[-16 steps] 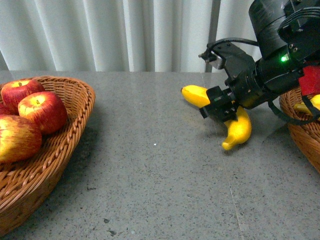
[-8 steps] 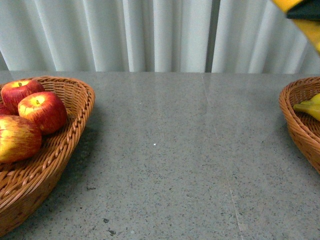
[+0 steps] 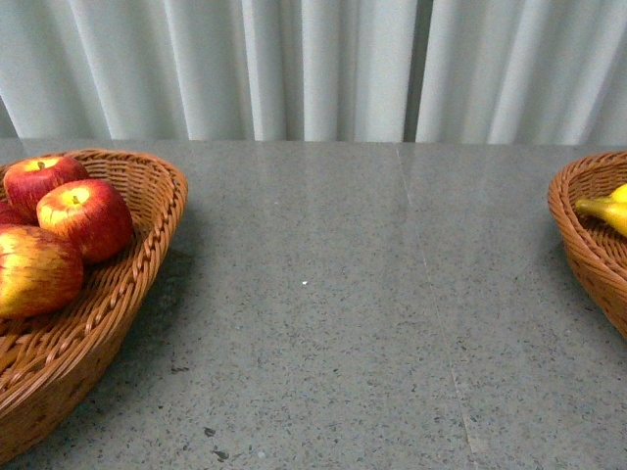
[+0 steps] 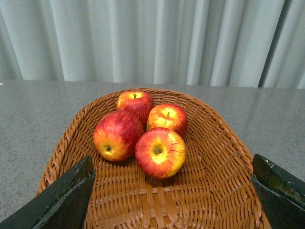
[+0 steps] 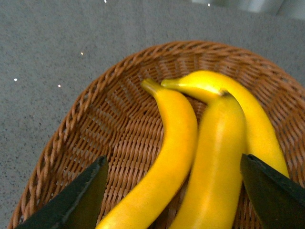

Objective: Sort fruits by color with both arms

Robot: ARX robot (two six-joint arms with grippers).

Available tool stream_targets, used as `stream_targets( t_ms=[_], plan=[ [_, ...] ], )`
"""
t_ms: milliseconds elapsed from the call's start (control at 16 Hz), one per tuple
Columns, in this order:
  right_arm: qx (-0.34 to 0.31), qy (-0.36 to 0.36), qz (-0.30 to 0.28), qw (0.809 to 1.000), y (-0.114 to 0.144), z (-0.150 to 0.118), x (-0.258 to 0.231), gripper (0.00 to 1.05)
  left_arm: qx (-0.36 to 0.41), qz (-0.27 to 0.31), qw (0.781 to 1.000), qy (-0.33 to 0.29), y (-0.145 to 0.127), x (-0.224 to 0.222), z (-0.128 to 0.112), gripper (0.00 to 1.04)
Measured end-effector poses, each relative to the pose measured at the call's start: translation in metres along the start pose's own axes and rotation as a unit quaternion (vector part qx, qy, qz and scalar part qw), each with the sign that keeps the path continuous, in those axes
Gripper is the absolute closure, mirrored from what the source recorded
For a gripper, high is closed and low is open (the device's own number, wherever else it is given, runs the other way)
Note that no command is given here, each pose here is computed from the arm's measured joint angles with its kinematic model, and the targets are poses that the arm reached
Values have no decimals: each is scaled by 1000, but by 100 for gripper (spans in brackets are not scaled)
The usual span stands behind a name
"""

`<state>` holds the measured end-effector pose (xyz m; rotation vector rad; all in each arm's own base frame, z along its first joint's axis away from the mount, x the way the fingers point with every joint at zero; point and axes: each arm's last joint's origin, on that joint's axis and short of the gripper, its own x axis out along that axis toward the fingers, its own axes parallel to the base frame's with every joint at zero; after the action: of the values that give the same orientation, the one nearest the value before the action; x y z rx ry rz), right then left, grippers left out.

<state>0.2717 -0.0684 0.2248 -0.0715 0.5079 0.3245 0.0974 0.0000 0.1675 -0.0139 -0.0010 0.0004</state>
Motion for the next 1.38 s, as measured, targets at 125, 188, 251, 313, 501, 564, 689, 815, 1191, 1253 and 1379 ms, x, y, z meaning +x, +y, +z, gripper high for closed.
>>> stream_targets(
  t_ms=[125, 188, 251, 313, 501, 564, 689, 815, 1191, 1253, 1379],
  plan=[
    [-8, -22, 7, 1000, 7, 11, -8, 5, 0, 0, 1000, 0, 0, 0, 0, 7],
    [-10, -34, 11, 999, 9, 15, -10, 7, 0, 0, 1000, 0, 0, 0, 0, 7],
    [-3, -61, 24, 998, 13, 24, -16, 6, 0, 0, 1000, 0, 0, 0, 0, 7],
    [0, -75, 28, 997, 17, 29, -19, 6, 0, 0, 1000, 0, 0, 0, 0, 7],
    [21, -142, 38, 989, 25, 48, -40, 6, 0, 0, 1000, 0, 0, 0, 0, 7],
    [29, -161, 46, 985, 30, 53, -50, 6, 0, 0, 1000, 0, 0, 0, 0, 7],
    [31, -215, 65, 974, 42, 57, -72, 6, 0, 0, 1000, 0, 0, 0, 0, 7],
    [28, -256, -27, 966, 60, 39, -82, 20, 0, 0, 1000, 0, 0, 0, 0, 7],
    [39, -259, -158, 952, 93, -40, -107, 80, 0, 0, 1000, 0, 0, 0, 0, 7],
    [36, -261, -156, 952, 96, -45, -106, 89, 0, 0, 1000, 0, 0, 0, 0, 7],
    [37, -251, -157, 955, 99, -59, -100, 103, 0, 0, 1000, 0, 0, 0, 0, 7]
  ],
)
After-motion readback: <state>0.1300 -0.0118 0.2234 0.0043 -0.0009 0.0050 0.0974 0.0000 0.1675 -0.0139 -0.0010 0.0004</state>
